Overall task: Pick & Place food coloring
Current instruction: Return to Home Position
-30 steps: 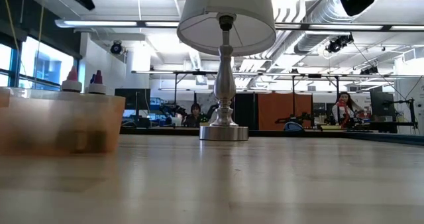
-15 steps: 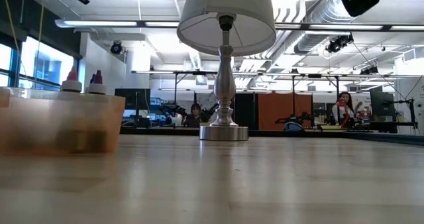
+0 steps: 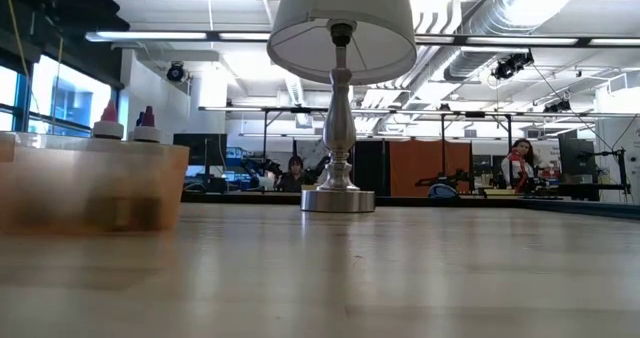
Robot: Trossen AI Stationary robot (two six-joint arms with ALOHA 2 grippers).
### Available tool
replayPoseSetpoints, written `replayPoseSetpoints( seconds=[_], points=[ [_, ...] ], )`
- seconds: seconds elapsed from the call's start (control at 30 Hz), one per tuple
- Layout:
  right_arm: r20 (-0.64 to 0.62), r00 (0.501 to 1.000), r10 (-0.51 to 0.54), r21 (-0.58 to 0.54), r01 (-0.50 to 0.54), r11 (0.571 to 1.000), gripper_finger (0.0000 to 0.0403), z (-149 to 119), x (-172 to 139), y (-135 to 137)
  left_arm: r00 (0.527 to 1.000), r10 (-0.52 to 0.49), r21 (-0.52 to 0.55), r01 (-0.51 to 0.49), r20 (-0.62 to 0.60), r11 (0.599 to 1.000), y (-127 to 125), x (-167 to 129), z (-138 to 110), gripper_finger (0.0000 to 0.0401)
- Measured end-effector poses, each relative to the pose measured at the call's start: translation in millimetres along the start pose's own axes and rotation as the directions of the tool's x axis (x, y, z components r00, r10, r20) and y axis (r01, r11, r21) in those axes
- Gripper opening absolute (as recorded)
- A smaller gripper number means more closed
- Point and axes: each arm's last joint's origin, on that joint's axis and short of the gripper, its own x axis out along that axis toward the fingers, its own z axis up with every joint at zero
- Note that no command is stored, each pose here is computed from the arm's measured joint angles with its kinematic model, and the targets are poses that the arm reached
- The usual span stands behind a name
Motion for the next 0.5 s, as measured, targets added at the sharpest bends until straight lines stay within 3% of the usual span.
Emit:
replayPoseSetpoints(
  seconds=[0.17,0.27,0.37,0.5],
  points=[
    [0.049,0.990,-0.131,0.043,0.129,0.991,0.0129,-15,-29,-10,0.969,-0.144,0.041,0.138,0.203,0.990,5,14,-32,0.0166],
    [0.092,0.987,-0.134,0.057,0.129,0.990,0.0129,-21,-45,-14,0.948,-0.204,0.083,0.189,0.245,0.978,12,18,-46,0.0166],
    [0.138,0.985,-0.100,0.029,0.097,0.995,0.0129,-26,-57,-15,0.942,-0.192,0.092,0.173,0.277,0.981,22,20,-54,0.0166],
    [0.104,0.990,-0.097,-0.013,0.099,0.995,0.0129,-30,-53,-15,0.956,-0.157,0.143,0.125,0.247,0.982,24,28,-59,0.0166]
  ],
)
